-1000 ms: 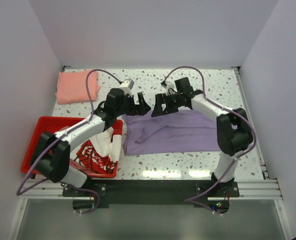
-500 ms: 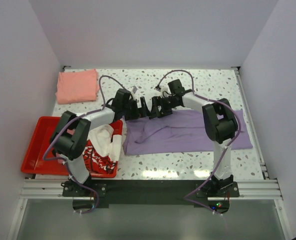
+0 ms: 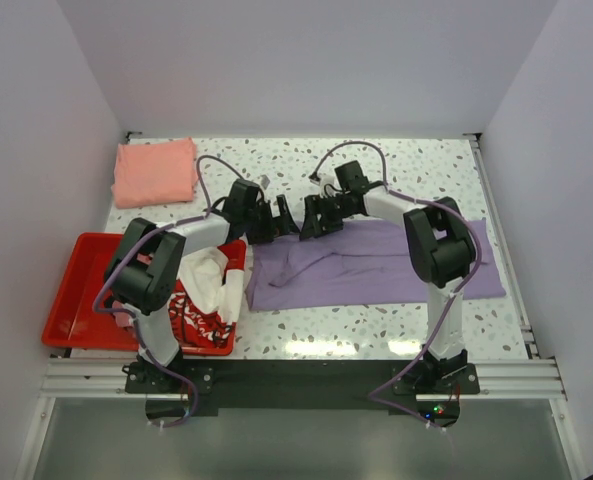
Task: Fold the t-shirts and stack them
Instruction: Fold the tshirt
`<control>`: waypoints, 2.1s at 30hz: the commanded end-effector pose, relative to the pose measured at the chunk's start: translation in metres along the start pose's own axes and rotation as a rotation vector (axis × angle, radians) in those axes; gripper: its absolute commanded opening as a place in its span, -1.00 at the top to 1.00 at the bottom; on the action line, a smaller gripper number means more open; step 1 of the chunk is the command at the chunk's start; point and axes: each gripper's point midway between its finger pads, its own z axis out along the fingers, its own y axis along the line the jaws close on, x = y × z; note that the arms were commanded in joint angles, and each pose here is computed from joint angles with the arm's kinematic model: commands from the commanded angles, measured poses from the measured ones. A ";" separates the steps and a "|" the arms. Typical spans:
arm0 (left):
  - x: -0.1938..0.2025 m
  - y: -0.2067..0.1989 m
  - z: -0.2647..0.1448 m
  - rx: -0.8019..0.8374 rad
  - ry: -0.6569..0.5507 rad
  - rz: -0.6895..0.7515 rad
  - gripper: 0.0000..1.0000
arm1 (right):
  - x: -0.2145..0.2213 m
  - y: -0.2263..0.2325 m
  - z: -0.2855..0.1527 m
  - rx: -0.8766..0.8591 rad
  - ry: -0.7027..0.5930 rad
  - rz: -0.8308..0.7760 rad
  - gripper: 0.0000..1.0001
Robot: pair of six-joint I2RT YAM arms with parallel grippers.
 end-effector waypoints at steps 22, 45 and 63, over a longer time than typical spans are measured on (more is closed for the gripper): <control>0.009 0.029 -0.009 -0.123 -0.019 -0.041 -1.00 | -0.001 0.028 -0.025 0.134 -0.059 -0.094 -0.53; 0.004 0.010 -0.006 -0.035 -0.011 -0.023 -1.00 | 0.000 -0.094 -0.077 0.277 -0.177 0.197 -0.98; -0.009 0.010 -0.001 -0.057 -0.033 -0.007 -1.00 | -0.021 0.020 -0.046 0.049 -0.094 -0.079 -0.97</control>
